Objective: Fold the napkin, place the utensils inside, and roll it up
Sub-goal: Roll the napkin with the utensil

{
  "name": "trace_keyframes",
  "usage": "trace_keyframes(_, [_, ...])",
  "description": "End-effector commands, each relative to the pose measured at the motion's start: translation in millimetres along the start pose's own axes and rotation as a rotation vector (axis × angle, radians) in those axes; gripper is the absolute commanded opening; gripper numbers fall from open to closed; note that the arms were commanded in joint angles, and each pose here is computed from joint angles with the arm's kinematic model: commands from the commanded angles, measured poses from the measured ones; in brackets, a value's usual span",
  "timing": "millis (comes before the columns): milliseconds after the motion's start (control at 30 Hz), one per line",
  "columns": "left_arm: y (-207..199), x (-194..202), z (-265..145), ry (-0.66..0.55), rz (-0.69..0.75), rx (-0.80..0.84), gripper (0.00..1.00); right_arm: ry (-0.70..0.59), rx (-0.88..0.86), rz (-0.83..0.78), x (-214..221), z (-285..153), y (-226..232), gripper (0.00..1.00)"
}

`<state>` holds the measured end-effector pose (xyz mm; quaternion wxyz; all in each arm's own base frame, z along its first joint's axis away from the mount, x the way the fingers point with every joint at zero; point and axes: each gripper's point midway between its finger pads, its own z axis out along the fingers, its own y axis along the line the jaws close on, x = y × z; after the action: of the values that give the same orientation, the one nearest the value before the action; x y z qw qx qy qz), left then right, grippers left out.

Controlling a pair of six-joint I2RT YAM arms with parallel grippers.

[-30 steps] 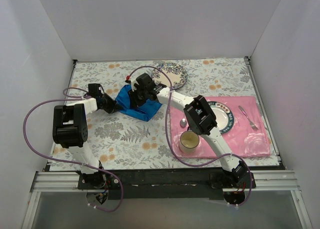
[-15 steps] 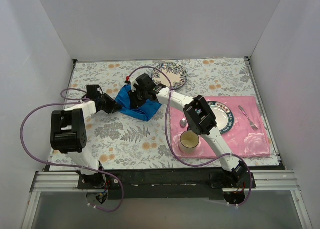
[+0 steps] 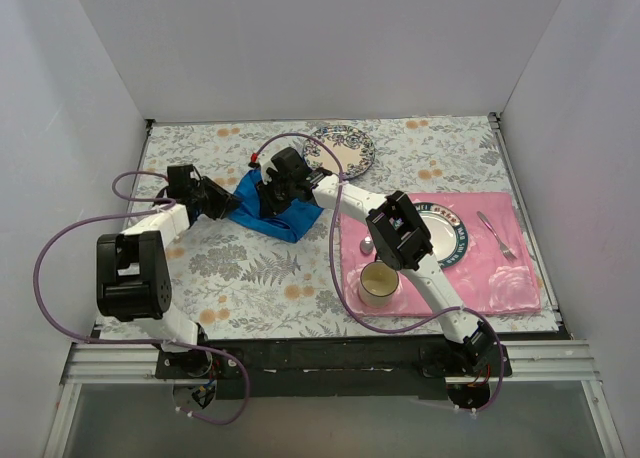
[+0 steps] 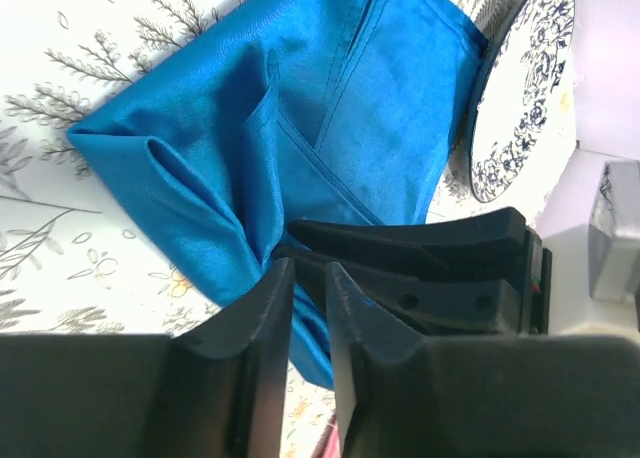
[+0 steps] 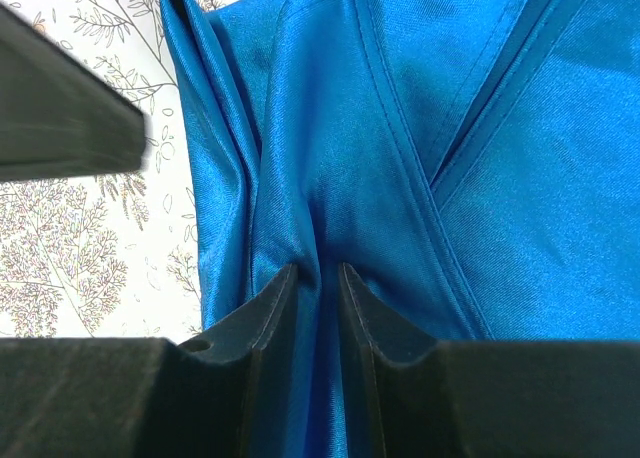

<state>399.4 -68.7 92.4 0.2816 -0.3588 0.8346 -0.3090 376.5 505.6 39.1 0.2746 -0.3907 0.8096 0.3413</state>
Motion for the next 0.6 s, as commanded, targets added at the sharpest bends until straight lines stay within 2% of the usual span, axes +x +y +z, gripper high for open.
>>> trace_keyframes(0, [-25.3, -4.5, 10.3, 0.014, 0.0, 0.114, 0.15, -0.028, -0.018, -0.03, -13.9, -0.7, 4.9, 0.3])
trace_keyframes(67, [-35.1, -12.5, 15.5, -0.01, 0.01, 0.133, 0.15, -0.026, -0.021, -0.03, -13.4, -0.8, 5.4, 0.3])
trace_keyframes(200, [-24.9, -15.7, 37.9, 0.012, -0.019, 0.085, 0.14, -0.025, -0.019, -0.034, -13.2, -1.2, 5.1, 0.3])
trace_keyframes(333, [13.0, -10.8, 57.5, 0.056, -0.048, -0.095, 0.11, -0.025, -0.017, -0.039, -14.7, -3.0, 5.6, 0.3])
trace_keyframes(433, [33.6, -13.3, 61.0, 0.063, -0.014, -0.21, 0.11, -0.023, -0.011, -0.044, -14.9, -4.6, 4.1, 0.3])
trace_keyframes(567, [26.4, -23.4, 57.0, 0.05, 0.029, -0.229, 0.08, -0.03, -0.013, -0.046, -18.5, -5.2, 5.0, 0.3])
